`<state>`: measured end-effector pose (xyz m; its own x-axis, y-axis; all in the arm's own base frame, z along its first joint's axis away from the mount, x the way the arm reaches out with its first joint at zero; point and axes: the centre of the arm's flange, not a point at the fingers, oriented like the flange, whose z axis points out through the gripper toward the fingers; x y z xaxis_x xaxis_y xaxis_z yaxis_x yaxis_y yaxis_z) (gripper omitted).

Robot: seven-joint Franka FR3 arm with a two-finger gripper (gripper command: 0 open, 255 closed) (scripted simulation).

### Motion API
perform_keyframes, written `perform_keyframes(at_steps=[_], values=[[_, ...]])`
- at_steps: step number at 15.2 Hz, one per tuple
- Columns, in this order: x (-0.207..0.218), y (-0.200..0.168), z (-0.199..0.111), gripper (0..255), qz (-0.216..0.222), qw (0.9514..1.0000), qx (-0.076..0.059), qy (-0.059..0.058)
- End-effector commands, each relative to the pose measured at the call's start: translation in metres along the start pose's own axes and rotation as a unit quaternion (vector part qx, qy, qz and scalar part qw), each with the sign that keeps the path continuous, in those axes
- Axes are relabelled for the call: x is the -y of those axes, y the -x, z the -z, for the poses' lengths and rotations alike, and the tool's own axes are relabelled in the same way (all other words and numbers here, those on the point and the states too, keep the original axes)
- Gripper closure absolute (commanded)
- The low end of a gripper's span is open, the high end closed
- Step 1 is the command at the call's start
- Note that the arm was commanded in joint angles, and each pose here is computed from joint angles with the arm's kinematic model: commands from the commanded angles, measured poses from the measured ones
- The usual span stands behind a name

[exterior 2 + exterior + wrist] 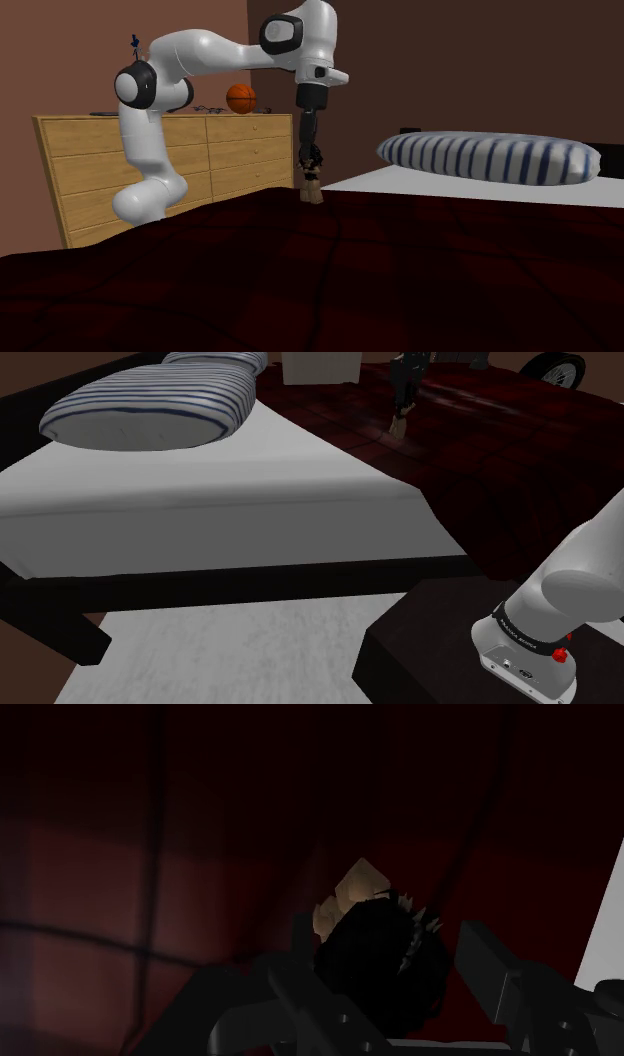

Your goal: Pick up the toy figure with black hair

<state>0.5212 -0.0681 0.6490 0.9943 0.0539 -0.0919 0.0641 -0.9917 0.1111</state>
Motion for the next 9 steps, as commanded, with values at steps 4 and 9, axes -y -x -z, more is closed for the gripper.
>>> perform_keyframes(at_steps=[4,9], values=[[0.0,-0.001,-0.003,255,0.0,1.0,0.003,0.0],[-0.001,0.0,0.008,255,0.0,1.0,0.003,0.0]])
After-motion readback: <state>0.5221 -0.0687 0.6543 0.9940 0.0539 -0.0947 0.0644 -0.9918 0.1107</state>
